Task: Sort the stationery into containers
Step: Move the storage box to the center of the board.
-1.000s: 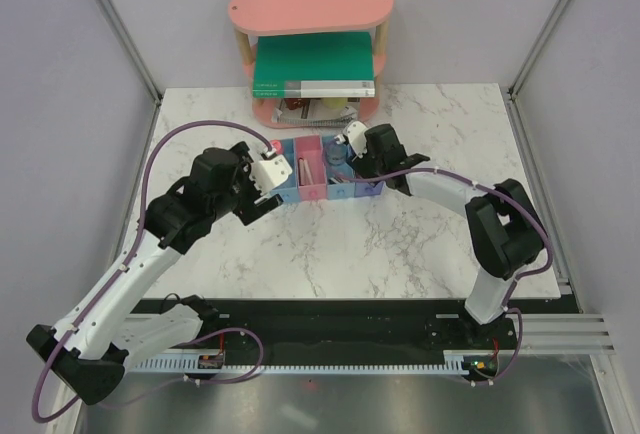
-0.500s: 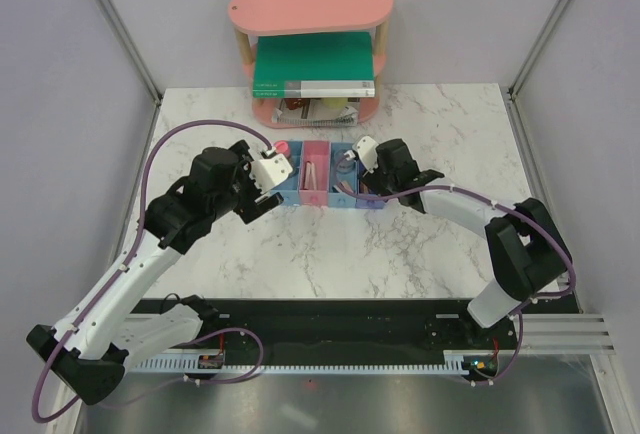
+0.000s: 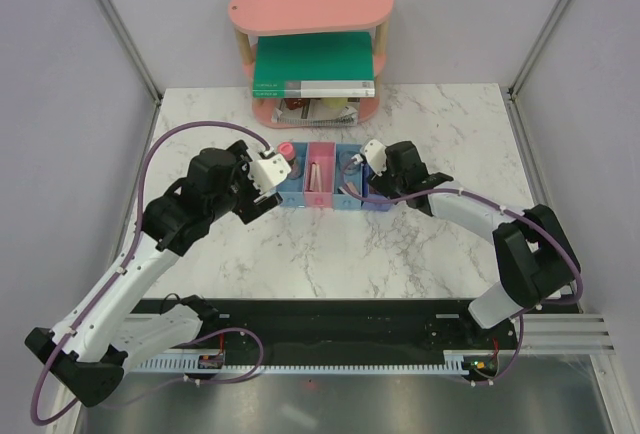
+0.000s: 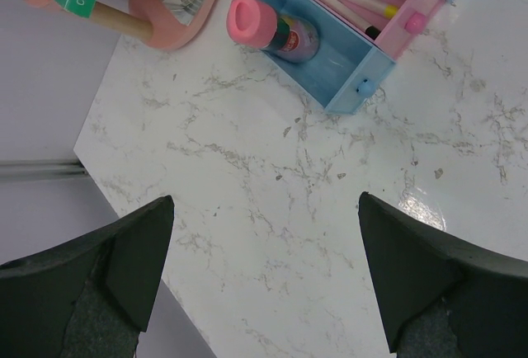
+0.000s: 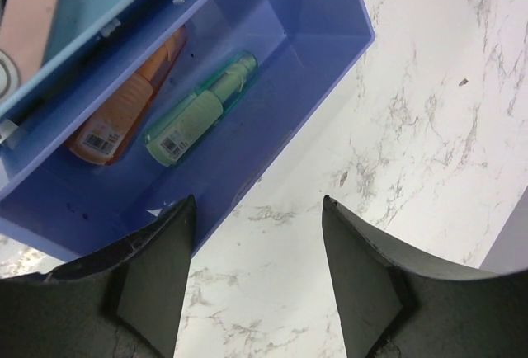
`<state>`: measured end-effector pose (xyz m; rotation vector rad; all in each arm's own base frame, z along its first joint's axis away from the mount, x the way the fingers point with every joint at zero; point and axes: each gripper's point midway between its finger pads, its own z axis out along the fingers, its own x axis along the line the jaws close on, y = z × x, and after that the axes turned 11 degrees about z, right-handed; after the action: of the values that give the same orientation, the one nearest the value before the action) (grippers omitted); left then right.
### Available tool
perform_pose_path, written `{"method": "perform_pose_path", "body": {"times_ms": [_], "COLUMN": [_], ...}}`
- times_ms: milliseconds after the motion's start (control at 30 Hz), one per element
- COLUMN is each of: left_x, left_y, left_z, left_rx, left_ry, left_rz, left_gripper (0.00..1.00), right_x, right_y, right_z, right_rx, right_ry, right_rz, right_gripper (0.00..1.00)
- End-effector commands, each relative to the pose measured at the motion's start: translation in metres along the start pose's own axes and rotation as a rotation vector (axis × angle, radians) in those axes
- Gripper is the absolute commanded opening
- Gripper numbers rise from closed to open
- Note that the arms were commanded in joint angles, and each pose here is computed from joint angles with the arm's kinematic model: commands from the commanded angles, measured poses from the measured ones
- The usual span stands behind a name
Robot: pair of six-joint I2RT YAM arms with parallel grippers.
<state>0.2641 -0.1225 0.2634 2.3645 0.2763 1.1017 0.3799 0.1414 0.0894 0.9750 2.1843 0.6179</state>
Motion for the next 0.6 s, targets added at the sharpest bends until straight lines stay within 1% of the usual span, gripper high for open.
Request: {"method": "perform_pose_path", "body": {"times_ms": [0,567], "left_x": [0.004,0.002], "left_y": [0.005,0.007], "left_z": [-0.001,0.002], "left_rx": [-0.033,-0.037], "left_ry": [0.021,0.007], "left_rz": [-0.005,-0.011], "left_gripper": [1.0,1.0], "right_x": [-0.018,-0.043], "right_y": [-0.037,-0.032], "right_z": [-0.008,-0.011], "right_rx": [0.123,0.128], "right_ry": [-0.04,-0.069], "right_rz": [-0.061,-0.139], "right_gripper": [0.7,0.7]}}
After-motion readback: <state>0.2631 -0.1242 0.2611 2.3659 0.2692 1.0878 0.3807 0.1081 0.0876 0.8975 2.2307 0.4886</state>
